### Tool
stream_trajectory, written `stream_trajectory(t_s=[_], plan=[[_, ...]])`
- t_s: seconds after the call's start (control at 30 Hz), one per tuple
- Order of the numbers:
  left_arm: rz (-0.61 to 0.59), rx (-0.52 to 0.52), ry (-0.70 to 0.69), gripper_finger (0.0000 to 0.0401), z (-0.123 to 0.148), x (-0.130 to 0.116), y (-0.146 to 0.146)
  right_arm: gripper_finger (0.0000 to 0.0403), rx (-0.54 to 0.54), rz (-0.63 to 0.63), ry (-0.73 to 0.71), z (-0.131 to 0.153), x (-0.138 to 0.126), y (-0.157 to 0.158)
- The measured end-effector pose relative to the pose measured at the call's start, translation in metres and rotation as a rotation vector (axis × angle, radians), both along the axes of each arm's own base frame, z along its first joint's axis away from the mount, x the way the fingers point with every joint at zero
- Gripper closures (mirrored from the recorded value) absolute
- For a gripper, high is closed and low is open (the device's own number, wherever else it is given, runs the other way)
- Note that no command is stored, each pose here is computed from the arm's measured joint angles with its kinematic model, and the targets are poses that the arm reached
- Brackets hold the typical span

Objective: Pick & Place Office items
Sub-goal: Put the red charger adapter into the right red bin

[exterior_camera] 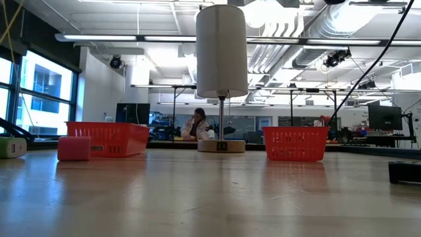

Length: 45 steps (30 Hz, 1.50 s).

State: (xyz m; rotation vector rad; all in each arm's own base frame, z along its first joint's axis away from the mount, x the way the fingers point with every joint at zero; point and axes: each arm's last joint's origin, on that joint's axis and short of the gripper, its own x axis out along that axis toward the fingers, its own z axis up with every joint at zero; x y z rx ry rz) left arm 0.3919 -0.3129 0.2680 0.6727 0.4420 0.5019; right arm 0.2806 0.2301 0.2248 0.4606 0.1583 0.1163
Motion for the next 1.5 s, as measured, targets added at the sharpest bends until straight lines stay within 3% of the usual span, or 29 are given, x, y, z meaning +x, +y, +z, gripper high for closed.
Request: stream_trajectory(t_s=[0.2, 0.53, 1.5], plan=[[0.003, 0.001, -0.003, 0.0183, 0.000, 0.000, 0.000, 0.0145, -0.025, 0.002, 0.021, -0.003, 0.002, -0.003], [0.007, 0.016, 0.004, 0.0183, 0.000, -0.001, 0.000, 0.0282, -0.001, 0.037, 0.031, -0.003, 0.008, -0.009], [0.035, 0.022, -0.071, 0.0182, 0.003, -0.008, -0.011, 0.0283, -0.056, 0.048, 0.031, -0.003, 0.008, -0.009]])
